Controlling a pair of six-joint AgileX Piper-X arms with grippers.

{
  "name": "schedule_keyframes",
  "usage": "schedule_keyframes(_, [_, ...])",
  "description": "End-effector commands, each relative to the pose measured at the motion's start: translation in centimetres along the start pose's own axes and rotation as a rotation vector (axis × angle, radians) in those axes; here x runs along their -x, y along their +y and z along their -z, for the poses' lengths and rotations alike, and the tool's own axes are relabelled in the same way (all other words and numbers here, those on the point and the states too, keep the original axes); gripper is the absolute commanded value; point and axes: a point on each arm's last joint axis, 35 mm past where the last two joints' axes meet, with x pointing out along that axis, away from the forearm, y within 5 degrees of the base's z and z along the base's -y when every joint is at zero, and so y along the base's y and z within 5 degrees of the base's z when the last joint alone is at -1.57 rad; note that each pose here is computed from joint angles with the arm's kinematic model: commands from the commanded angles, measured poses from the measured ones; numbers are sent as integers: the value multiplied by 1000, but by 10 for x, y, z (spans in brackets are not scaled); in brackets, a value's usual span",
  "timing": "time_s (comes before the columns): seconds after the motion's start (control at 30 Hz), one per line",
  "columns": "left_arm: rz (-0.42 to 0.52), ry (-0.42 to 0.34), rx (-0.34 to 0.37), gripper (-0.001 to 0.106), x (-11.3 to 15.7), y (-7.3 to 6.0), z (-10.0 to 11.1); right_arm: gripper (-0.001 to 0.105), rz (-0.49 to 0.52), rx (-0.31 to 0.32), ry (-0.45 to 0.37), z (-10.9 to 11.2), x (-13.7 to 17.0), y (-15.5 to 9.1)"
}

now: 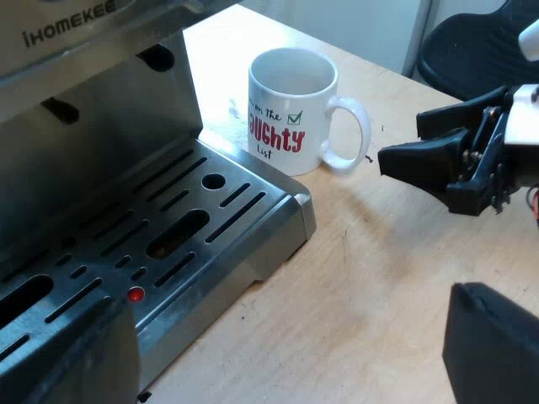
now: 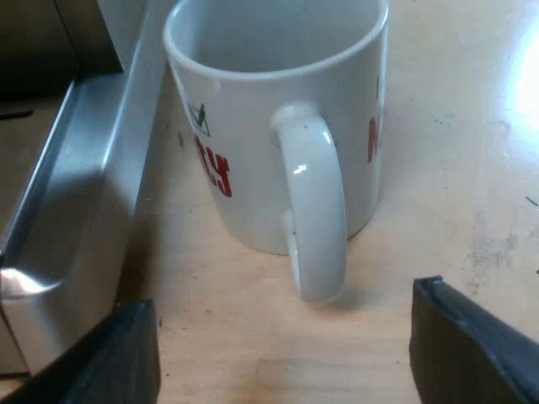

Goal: Place mug into machine

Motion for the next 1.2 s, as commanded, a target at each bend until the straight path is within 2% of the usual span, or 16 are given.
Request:
schedule_keyframes(0.03, [14,-25,-14,75,1,-3,-5,64,9,2,-23,0,-4,0])
schedule_keyframes(0.23, [14,-25,-14,75,1,-3,-5,64,15,-7,-54,4,-11,3])
schedule_keyframes(0.4, [20,-24,-14,75,1,-3,-5,64,17,59,-51,4,-18,5])
schedule_keyframes(0.63, [37,-21,-14,75,1,-3,-5,64,62,23,-65,-4,-29,-9])
schedule_keyframes(0.77, [37,-21,-14,75,1,-3,-5,64,15,5,-84,-8,-34,-17])
schedule_keyframes(0.9, [37,-21,-14,75,1,-3,-5,64,14,-4,-92,-10,-36,-23])
schedule_keyframes(1.03, [37,-21,-14,75,1,-3,-5,64,19,46,-94,-12,-39,-24])
schedule_keyframes(1.13, [37,-21,-14,75,1,-3,-5,64,-67,61,-103,-14,-48,-19])
schedule_keyframes(1.2, [37,-21,-14,75,1,-3,-5,64,-76,59,-95,-14,-54,-18])
